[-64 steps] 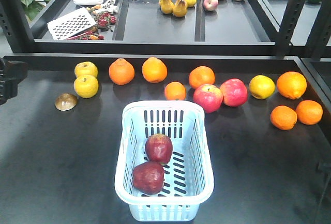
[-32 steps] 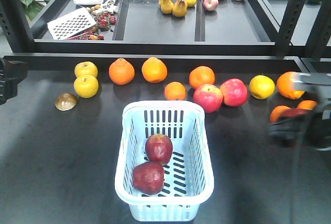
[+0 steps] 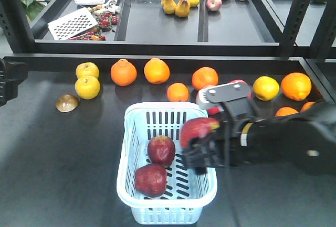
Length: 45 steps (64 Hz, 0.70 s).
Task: Pick three apples into basket with both arms
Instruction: 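Lower the third red apple into the basket and release it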
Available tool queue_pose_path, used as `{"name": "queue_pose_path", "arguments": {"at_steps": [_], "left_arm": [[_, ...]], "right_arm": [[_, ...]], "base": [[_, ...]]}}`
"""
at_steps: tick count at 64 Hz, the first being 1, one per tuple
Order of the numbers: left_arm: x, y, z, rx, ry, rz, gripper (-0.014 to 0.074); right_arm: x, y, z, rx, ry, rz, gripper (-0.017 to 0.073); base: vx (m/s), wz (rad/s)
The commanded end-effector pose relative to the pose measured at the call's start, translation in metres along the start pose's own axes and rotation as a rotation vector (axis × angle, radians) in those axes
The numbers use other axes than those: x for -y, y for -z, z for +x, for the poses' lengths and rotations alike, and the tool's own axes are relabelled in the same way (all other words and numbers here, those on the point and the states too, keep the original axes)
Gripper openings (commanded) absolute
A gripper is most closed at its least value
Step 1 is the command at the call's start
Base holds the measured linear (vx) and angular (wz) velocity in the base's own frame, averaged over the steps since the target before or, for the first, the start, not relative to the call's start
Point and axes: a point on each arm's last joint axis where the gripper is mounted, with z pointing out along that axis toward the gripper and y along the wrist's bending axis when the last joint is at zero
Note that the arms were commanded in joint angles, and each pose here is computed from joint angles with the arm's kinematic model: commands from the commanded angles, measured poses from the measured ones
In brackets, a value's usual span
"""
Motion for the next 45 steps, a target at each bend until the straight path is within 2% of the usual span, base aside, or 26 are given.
{"name": "queue_pose_path", "arguments": {"at_steps": [1,12,24,36,45], "left_arm": [[0.000,0.006,-0.011,0.086,0.002,0.015,0.0590],[0.000,0.006,-0.011,0.086,0.002,0.015,0.0590],[0.000,0.006,-0.011,0.086,0.002,0.015,0.0590],[0.000,0.006,-0.011,0.086,0.002,0.015,0.0590],[0.000,0.006,-0.011,0.086,0.002,0.015,0.0590]], "right_arm": [[-0.006,-0.004,-0.017,0.124,-0.043,-0.045,0.0381],[-0.005,-0.026,-0.012,0.069,-0.057,-0.038,0.0550],[-0.005,-0.024,-0.013,0.074,-0.057,-0.039,0.0720],[-0.004,-0.008,-0.012,0.067,-0.055,-0.040,0.0720],[0.008,0.017,-0.008,0.015,-0.055,0.000,0.0703]], "base": [[0.00,0.00],[0.00,0.00],[0.00,0.00],[0.00,0.00],[0.00,0.00]]}}
